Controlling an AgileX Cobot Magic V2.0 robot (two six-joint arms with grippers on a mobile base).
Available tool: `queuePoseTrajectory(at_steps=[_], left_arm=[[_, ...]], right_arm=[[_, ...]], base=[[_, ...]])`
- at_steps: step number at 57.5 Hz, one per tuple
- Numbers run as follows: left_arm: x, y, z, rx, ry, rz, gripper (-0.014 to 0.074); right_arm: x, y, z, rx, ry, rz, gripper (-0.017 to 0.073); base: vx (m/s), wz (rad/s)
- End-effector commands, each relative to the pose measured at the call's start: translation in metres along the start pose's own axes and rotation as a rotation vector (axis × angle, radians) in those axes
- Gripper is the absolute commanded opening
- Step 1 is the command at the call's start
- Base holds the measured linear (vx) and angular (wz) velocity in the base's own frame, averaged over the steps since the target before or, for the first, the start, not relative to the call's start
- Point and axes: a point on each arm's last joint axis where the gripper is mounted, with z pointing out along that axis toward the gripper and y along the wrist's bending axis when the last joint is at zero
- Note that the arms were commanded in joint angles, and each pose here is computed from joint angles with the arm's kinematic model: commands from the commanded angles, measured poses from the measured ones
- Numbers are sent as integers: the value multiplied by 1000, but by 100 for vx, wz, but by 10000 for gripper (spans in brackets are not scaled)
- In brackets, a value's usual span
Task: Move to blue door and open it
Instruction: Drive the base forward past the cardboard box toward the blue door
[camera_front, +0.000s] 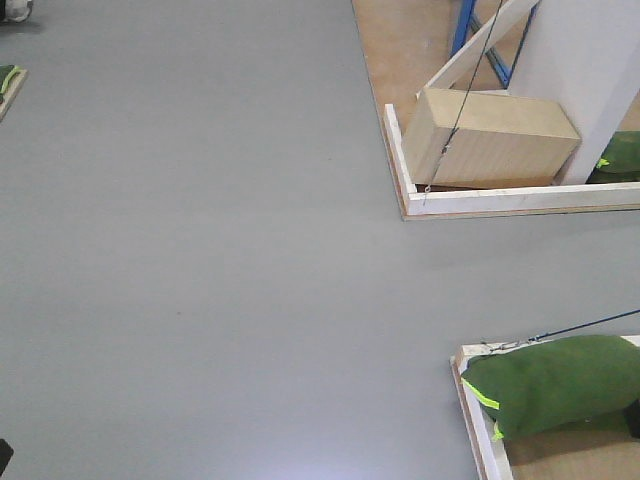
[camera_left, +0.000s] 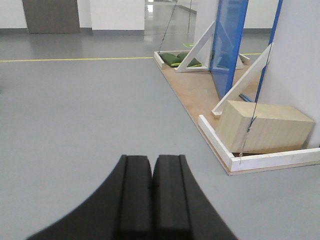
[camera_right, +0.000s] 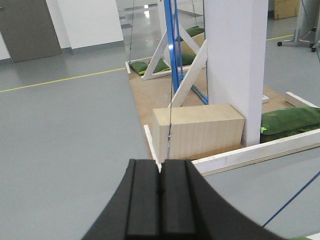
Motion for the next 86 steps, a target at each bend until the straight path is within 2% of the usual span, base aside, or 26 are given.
queuePoseTrajectory(at_steps=[1, 86], left_arm=[[-17, 0, -4, 6, -126, -12, 73], [-17, 0, -4, 6, -126, -12, 73]], right_arm=[[-7, 0, -1, -1, -91, -10, -1], [-7, 0, -1, -1, -91, -10, -1]], base=[[21, -16], [26, 3]])
